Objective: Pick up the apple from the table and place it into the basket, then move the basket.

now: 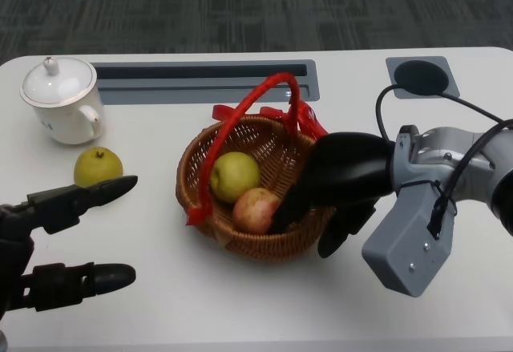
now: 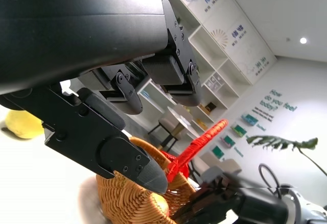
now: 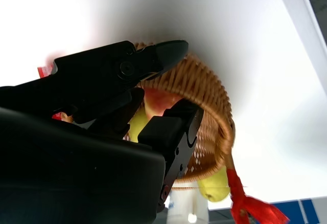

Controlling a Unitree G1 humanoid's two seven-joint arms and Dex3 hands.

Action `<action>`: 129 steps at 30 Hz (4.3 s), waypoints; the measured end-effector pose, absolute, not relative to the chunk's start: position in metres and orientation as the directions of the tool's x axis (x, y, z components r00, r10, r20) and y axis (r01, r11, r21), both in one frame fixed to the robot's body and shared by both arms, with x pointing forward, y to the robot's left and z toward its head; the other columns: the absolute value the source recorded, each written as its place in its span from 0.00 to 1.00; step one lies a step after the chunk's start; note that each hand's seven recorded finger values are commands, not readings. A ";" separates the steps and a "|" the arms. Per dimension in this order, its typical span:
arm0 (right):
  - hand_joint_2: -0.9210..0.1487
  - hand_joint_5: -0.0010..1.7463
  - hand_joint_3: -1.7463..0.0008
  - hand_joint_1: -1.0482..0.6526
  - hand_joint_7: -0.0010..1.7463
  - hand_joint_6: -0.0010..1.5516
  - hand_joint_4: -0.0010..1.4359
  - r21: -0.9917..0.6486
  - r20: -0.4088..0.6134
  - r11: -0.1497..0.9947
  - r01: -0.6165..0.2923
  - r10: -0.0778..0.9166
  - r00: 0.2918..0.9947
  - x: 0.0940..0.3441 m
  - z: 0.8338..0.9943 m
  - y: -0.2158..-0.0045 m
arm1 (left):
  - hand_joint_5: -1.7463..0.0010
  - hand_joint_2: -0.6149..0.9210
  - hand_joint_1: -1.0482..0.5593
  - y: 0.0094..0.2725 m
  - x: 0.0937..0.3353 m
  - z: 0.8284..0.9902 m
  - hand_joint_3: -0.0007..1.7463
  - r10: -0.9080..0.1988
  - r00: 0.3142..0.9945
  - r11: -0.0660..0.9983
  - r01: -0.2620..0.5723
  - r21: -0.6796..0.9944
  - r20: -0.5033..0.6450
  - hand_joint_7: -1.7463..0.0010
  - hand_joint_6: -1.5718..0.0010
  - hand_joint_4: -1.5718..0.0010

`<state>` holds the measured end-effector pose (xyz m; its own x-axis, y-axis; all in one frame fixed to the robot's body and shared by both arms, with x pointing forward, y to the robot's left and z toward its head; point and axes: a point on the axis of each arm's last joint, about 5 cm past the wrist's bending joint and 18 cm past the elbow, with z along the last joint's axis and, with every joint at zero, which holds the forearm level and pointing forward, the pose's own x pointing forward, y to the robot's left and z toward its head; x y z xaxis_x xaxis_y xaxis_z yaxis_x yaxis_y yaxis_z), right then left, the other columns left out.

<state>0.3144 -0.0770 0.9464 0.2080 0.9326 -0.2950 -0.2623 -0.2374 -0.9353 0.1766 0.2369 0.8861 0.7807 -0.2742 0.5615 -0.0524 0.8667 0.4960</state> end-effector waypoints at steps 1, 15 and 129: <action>0.03 0.00 1.00 0.18 0.00 0.42 0.53 -0.929 -0.311 -0.246 -0.275 0.924 0.221 0.314 0.943 -0.076 | 1.00 0.82 0.28 0.237 0.176 0.886 0.00 -0.272 0.782 0.866 -0.055 0.497 0.561 1.00 0.52 0.46; 0.00 0.08 0.96 0.47 0.04 0.61 0.75 -0.917 -0.285 -0.163 -0.363 0.907 0.311 0.304 0.915 -0.078 | 0.98 0.83 0.28 0.236 0.176 0.888 0.00 -0.255 0.776 0.869 -0.078 0.489 0.577 0.99 0.48 0.42; 0.12 0.02 1.00 0.33 0.01 0.26 0.32 -0.747 0.244 0.564 -0.353 0.725 0.644 0.303 0.940 -0.180 | 1.00 0.82 0.28 0.254 0.152 0.888 0.00 -0.242 0.774 0.890 -0.063 0.451 0.585 1.00 0.43 0.38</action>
